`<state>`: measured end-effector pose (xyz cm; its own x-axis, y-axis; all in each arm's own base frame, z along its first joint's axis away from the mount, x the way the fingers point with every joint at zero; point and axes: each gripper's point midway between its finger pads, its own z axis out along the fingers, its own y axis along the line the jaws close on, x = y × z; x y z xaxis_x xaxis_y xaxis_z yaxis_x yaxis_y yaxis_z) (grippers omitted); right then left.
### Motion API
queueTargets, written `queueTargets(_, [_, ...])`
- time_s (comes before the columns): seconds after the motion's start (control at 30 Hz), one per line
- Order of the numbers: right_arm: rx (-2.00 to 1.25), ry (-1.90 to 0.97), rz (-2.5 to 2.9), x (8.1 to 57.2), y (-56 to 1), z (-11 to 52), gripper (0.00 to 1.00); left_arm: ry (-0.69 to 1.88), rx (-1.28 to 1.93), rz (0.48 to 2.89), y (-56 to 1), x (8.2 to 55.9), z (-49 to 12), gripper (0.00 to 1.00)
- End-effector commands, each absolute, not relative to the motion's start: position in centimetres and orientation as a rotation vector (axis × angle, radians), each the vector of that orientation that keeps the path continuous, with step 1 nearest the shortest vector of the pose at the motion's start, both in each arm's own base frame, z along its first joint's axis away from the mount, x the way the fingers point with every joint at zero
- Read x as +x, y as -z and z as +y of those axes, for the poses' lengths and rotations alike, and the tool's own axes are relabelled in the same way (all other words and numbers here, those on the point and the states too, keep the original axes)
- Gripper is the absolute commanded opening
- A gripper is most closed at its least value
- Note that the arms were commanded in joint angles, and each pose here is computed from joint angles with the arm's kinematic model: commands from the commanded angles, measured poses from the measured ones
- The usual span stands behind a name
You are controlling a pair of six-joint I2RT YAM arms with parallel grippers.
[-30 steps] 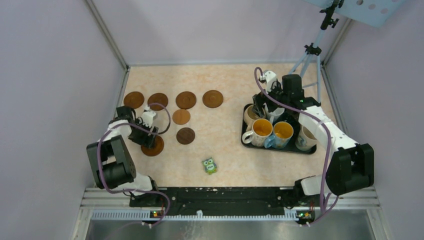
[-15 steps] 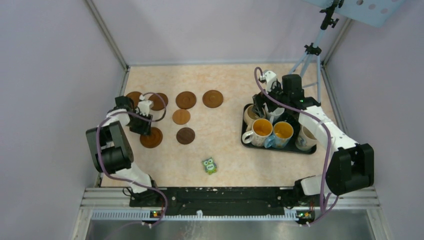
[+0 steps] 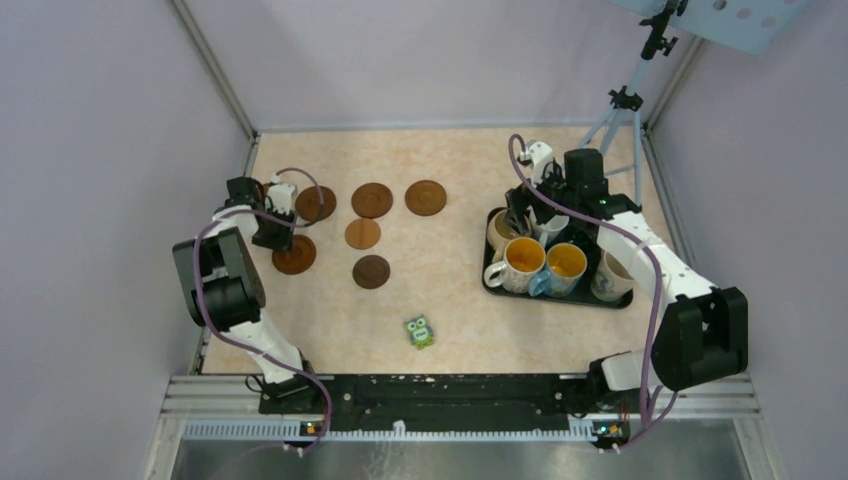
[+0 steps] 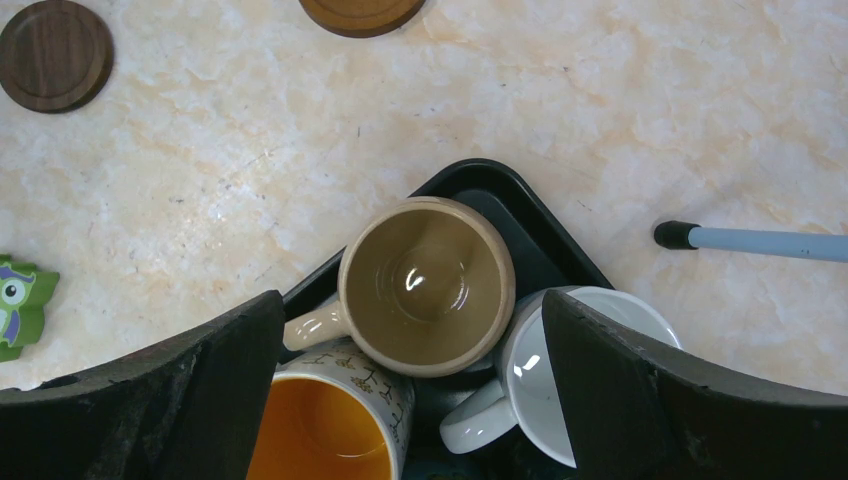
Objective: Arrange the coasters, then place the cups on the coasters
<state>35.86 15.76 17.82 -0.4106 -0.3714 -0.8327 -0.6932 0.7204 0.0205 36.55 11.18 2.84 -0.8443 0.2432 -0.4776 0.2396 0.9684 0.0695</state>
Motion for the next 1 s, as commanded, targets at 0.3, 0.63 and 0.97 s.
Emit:
queueTargets(0.3, [-0.811, -0.468, 1.999, 36.2, -19.0, 15.9, 0.99, -0.096, 0.349, 2.613, -3.8, 36.1, 12.4, 0.58])
queueTargets(0.63, [-0.808, -0.463, 1.992, 36.1, -19.2, 15.8, 0.99, -0.070, 0.361, 2.572, -6.8, 36.3, 11.7, 0.65])
queueTargets(0.97, [-0.812, -0.469, 1.989, 36.0, -19.3, 16.0, 0.99, 0.163, 0.483, 2.400, -12.1, 37.8, 6.3, 0.72])
